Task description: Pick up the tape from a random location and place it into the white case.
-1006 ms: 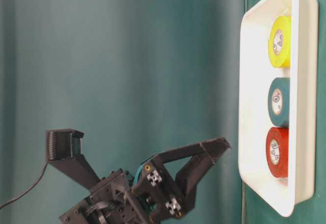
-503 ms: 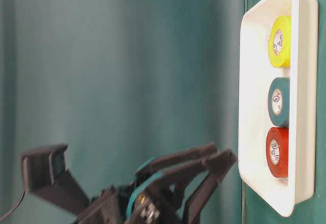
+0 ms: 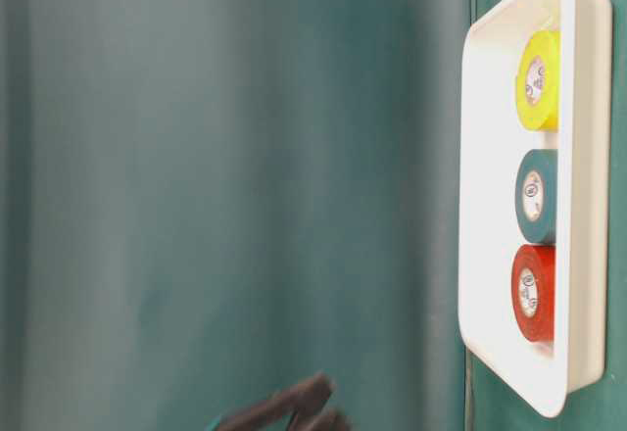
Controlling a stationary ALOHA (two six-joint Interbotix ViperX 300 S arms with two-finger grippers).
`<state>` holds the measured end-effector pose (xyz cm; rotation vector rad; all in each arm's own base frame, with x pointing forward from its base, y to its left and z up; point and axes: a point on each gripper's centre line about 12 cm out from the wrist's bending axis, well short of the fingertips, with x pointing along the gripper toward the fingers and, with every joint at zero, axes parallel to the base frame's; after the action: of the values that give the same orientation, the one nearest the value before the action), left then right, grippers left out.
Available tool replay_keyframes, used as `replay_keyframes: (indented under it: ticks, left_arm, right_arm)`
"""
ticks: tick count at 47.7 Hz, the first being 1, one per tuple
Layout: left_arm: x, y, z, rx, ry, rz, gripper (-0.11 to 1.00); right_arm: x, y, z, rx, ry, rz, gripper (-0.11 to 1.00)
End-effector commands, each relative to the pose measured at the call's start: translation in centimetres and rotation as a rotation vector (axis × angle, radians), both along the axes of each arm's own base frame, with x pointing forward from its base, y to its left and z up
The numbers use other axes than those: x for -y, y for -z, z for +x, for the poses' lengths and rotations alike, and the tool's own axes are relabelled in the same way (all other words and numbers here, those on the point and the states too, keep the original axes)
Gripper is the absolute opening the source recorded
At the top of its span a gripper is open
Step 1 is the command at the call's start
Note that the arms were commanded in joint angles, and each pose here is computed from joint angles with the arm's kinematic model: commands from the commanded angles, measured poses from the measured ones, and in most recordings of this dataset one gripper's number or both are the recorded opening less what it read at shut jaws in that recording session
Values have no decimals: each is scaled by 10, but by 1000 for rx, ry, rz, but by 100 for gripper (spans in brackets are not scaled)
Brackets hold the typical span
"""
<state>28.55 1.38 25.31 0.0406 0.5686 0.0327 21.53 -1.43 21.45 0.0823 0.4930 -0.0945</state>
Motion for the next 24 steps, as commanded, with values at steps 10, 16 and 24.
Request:
replay_keyframes:
  ticks: [10,16,24]
  left_arm:
    - [3,-19,-37,126,6,4,95]
    - [7,-18,-52,150,18,4,95]
    - [12,-9,-67,178,41,3,95]
  right_arm:
    - [0,-15,4,50,-3,-5,86]
    - [0,-16,3,56,-1,-5,86]
    - [0,-17,3,61,-4,-5,86]
